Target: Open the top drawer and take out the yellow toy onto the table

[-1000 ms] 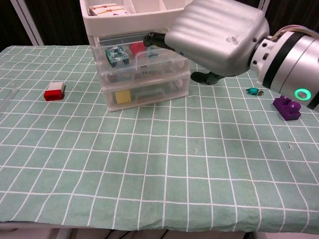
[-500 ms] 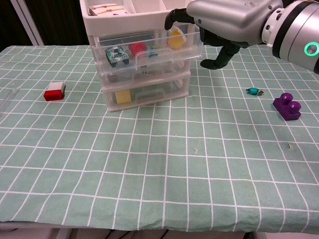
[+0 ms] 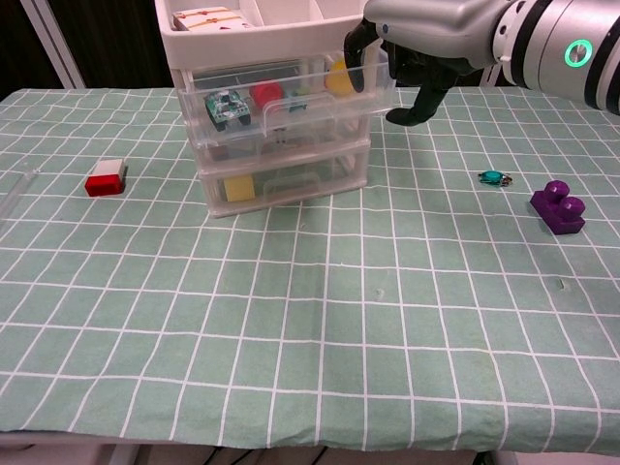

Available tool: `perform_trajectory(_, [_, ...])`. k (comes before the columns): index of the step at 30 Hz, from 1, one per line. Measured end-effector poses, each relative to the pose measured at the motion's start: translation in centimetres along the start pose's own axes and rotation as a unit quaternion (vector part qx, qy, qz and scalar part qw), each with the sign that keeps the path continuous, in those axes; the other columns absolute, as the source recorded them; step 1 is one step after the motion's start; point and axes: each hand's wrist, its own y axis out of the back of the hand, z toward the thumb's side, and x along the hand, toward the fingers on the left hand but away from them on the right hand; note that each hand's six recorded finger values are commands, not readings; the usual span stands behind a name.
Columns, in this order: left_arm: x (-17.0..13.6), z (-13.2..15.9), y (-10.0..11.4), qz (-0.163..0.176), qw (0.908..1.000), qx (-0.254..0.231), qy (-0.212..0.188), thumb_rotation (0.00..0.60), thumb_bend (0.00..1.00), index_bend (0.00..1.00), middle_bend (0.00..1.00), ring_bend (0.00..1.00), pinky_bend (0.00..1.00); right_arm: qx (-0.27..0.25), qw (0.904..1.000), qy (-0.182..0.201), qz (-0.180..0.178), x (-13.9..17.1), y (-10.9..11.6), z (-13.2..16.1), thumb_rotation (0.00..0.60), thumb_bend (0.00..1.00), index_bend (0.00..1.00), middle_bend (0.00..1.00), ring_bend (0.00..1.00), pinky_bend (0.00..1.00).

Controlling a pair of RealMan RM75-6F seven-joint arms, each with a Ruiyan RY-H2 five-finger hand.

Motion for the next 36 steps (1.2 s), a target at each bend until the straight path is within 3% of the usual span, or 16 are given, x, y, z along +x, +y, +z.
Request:
perform_trajectory(15, [0.2,0.3,-0.1,0.001,1.0000,-0.002,-0.004,0.600,0.06,0.19,0.17,0.16,0.19,-0.049,0.9975,0.003,0.052,5.4,0.0,-1.8,0.600,0.24,0.46,0.91,0.96,1.00])
perform_trajectory(19, [0.3,0.4,-0.1,0.003,1.0000,-0.002,-0.005,0.600,0.06,0.19,0.17,0.16,0.19,-0.046,0.9974,0.005,0.055,6.0,0.1,-2.0,0.600,0.24,0.36,0.91,0.96,1.00])
perform_trajectory(23, [0.3,0.2,0.0,0.005,1.0000,-0.002,-0.003,0.600,0.06,0.19,0.17,0.16,0.19,-0.050,0.9976,0.007,0.048,6.2,1.2,-2.2,0.600,0.24,0.30,0.91,0.96,1.00])
perform_trajectory(28, [0.2,0.1,-0.1,0.005,1.0000,-0.003,0.000,0.600,0.06,0.19,0.17,0.16,0.19,-0.057,0.9979,0.014,0.027,5.9,4.1,-2.6,0.600,0.24,0.30,0.91,0.96,1.00])
perform_trajectory(36, [0.0,0.3,0.0,0.006,1.0000,-0.004,0.000,0.600,0.06,0.21,0.17,0.16,0.19,-0.045,0.9982,0.022,0.035,2.4,5.6,-1.6,0.600,0.21,0.38,0.91,0.96,1.00])
